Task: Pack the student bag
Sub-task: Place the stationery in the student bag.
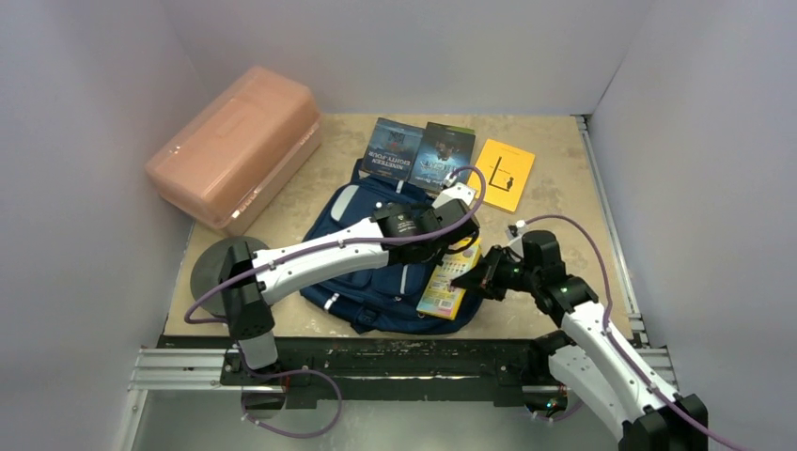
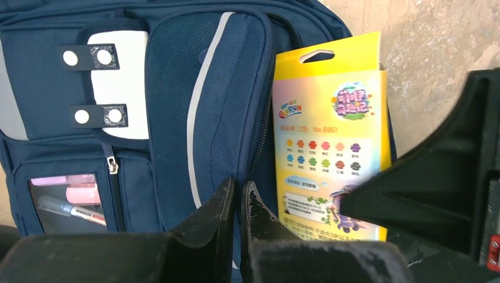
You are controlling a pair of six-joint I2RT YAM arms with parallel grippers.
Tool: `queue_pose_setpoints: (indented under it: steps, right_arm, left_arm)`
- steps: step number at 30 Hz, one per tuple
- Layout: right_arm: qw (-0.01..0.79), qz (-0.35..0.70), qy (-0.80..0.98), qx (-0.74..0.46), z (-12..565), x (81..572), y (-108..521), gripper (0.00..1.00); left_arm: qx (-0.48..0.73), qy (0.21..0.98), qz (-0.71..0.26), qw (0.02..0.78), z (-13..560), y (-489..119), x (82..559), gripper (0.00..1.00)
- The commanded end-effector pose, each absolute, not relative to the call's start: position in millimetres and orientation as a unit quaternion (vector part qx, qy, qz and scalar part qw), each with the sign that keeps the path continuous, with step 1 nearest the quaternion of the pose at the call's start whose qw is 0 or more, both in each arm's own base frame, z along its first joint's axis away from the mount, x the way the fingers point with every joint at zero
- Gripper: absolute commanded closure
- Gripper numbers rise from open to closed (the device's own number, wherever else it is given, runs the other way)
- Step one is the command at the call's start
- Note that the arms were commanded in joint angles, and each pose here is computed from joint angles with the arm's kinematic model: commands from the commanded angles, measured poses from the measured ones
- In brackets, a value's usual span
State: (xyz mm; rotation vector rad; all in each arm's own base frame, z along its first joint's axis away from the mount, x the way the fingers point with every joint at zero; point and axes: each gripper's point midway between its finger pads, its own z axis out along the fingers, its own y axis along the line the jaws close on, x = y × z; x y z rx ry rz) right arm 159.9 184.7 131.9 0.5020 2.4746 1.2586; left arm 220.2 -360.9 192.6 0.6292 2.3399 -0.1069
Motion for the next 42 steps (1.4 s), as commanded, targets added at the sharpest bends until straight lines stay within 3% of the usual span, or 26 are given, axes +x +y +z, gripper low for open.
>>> queue_pose_setpoints:
  steps: [1, 7, 12, 31, 33, 38, 42]
  right_arm:
    - [0.176, 0.551, 0.801, 0.153, 179, 183, 213, 1.00]
    - [0.182, 0.537, 0.810, 0.147, 177, 203, 204, 1.00]
    - [0.139, 0.561, 0.805, 0.133, 169, 207, 209, 1.00]
    - [0.208, 0.592, 0.764, 0.152, 174, 245, 256, 0.99]
    - [0.212, 0.585, 0.770, 0.140, 170, 248, 260, 0.81]
    - [0.214, 0.530, 0.813, 0.106, 142, 250, 258, 0.59]
    - [0.227, 0.402, 0.883, 0.081, 110, 233, 221, 0.38]
  left_arm:
    - [0.236, 0.889, -0.112, 0.375, 224, -374, 220, 1.00]
    - [0.262, 0.880, -0.126, 0.375, 230, -375, 216, 1.00]
    - [0.269, 0.878, -0.145, 0.368, 229, -380, 211, 1.00]
    - [0.253, 0.890, -0.180, 0.335, 233, -392, 211, 1.00]
    - [0.244, 0.893, -0.188, 0.328, 230, -388, 215, 1.00]
    - [0.226, 0.897, -0.205, 0.318, 224, -382, 219, 1.00]
    - [0.219, 0.903, -0.212, 0.304, 217, -381, 222, 1.00]
